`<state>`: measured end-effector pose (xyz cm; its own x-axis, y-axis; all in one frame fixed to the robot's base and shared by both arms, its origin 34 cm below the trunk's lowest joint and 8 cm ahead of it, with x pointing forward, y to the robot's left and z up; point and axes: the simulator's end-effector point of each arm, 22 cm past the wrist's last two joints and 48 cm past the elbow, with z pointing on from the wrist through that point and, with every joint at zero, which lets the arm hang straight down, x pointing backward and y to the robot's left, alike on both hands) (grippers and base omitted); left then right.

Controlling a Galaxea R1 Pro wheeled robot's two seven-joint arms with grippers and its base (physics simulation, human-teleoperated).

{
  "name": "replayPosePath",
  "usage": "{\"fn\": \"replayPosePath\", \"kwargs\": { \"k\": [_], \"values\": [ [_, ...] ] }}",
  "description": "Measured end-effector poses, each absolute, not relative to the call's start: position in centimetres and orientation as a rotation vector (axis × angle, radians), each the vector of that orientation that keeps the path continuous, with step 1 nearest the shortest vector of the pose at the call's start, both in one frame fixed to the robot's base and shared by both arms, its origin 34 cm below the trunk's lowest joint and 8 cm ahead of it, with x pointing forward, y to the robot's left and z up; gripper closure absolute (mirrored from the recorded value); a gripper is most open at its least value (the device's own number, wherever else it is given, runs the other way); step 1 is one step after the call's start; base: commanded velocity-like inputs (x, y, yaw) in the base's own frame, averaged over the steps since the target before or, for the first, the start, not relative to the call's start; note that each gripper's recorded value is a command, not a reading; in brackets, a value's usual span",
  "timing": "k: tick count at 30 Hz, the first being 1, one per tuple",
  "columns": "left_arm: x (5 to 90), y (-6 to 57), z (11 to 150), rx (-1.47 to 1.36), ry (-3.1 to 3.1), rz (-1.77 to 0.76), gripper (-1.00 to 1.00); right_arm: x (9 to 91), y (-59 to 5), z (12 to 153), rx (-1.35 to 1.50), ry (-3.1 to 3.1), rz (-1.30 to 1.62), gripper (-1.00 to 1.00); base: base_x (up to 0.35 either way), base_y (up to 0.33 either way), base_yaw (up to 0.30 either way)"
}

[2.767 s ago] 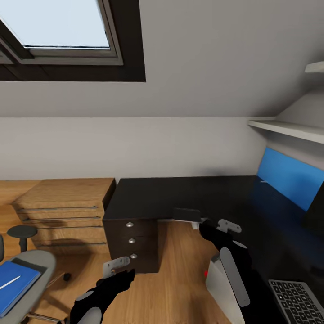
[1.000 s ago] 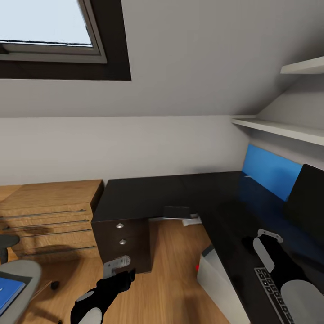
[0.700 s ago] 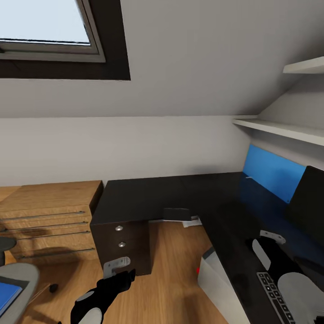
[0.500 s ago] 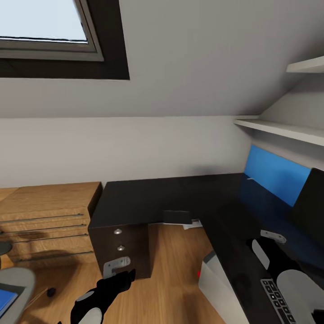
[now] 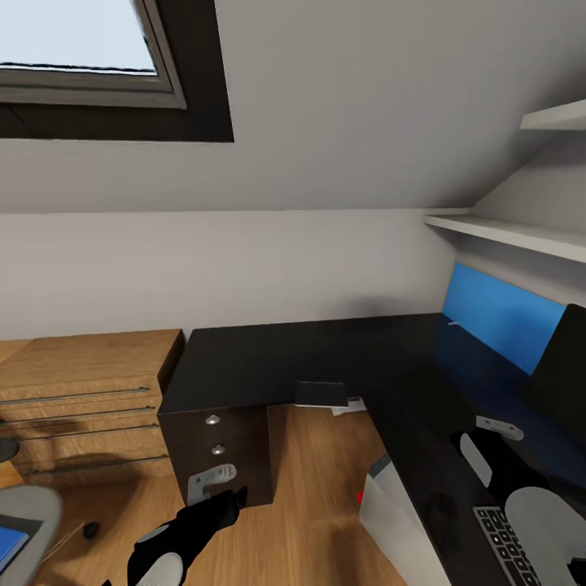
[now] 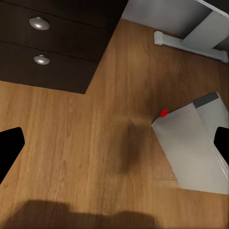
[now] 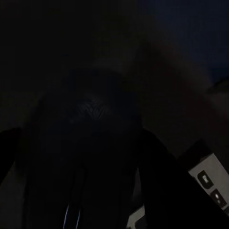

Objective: In the bedroom, organize the workspace by keeping the computer under the desk, ensuring the monitor is on the desk, placing the keyboard on the desk next to the monitor, placing the mouse on the desk next to the keyboard, moving the folder from the swivel chair onto the desk next to the mouse, stacking the notebook on top of the folder with the pen on top of the notebook, and positioning the swivel chair next to the desk.

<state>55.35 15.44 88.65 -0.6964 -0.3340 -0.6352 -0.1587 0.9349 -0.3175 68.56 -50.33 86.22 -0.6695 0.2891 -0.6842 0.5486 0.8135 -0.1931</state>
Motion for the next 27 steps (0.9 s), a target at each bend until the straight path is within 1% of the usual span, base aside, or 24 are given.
{"fn": "replayPosePath", "kwargs": {
  "k": [13,20,27],
  "values": [
    [55.6,15.4,87.2,-0.348,2.348,-0.31,-1.0,68.8,-50.3,84.7,0.6,2.339,-0.518,1.0,0.0,0.0,0.0],
    [55.9,15.6,86.4,-0.354,2.345,-0.308,-1.0,66.7,-53.2,83.6,0.614,2.422,-0.578,1.0,0.0,0.0,0.0],
    [56.0,15.6,85.5,-0.353,2.344,-0.307,-1.0,66.2,-53.9,82.6,0.616,2.447,-0.589,1.0,0.0,0.0,0.0]
  ]
}}
